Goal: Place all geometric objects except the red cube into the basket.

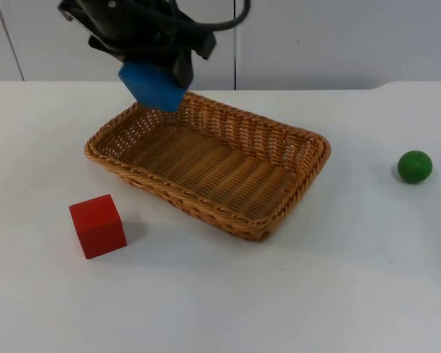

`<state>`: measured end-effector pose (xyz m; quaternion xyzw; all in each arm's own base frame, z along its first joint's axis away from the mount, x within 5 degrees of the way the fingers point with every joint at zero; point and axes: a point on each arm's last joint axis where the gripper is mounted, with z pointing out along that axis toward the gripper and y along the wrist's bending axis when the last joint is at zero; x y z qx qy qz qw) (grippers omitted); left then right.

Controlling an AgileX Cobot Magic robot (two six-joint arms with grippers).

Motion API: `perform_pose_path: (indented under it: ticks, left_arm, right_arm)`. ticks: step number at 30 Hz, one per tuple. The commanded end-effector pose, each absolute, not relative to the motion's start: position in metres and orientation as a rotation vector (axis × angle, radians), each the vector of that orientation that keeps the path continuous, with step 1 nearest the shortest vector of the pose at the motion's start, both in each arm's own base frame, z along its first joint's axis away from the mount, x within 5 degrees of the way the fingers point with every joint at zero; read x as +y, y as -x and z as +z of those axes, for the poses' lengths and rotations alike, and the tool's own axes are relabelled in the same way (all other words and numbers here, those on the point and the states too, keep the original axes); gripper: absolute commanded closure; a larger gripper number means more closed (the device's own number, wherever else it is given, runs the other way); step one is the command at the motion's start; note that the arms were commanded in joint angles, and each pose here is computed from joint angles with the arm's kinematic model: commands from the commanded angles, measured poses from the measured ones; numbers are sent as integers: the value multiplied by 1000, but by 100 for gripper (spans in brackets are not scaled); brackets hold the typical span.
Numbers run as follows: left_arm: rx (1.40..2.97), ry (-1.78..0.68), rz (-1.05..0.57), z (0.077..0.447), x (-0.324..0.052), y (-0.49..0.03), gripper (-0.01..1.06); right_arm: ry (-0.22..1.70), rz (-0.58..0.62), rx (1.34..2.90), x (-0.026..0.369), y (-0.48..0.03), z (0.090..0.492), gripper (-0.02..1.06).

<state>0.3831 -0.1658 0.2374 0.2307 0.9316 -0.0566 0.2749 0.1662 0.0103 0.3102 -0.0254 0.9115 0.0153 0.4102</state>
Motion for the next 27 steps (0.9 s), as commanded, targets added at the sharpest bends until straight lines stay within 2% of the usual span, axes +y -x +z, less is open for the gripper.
perform_pose_path:
  ticks: [1,6,10,18,19,21,22,23,26,27]
  left_arm:
    - [2479,-600,-159,234,-167,-392,105]
    - [2518,-637,-144,205,-175,-411,105]
    - [2582,-659,-125,167,-180,-427,105]
    - [2615,-663,-132,133,-184,-431,104]
    - [2614,-662,-132,131,-184,-432,102]
    - [2616,-657,-137,129,-185,-432,89]
    - [2616,-657,-137,129,-185,-432,89]
    - [2617,-651,-143,129,-185,-432,81]
    - [2614,-646,-148,129,-185,-432,46]
    - [2614,-646,-148,129,-185,-432,46]
  right_arm:
    - [74,22,2290,9,-167,312,-1]
    - [74,22,2285,9,-167,312,-1]
    - [74,22,2285,9,-167,312,-1]
    - [74,22,2279,9,-167,312,-1]
    - [74,22,2279,9,-167,312,-1]
    - [74,22,2276,9,-167,313,-1]
    - [74,22,2276,9,-167,313,-1]
    - [74,22,2272,9,-168,313,-1]
    - [73,22,2269,9,-168,313,-1]
    - [73,22,2269,9,-168,313,-1]
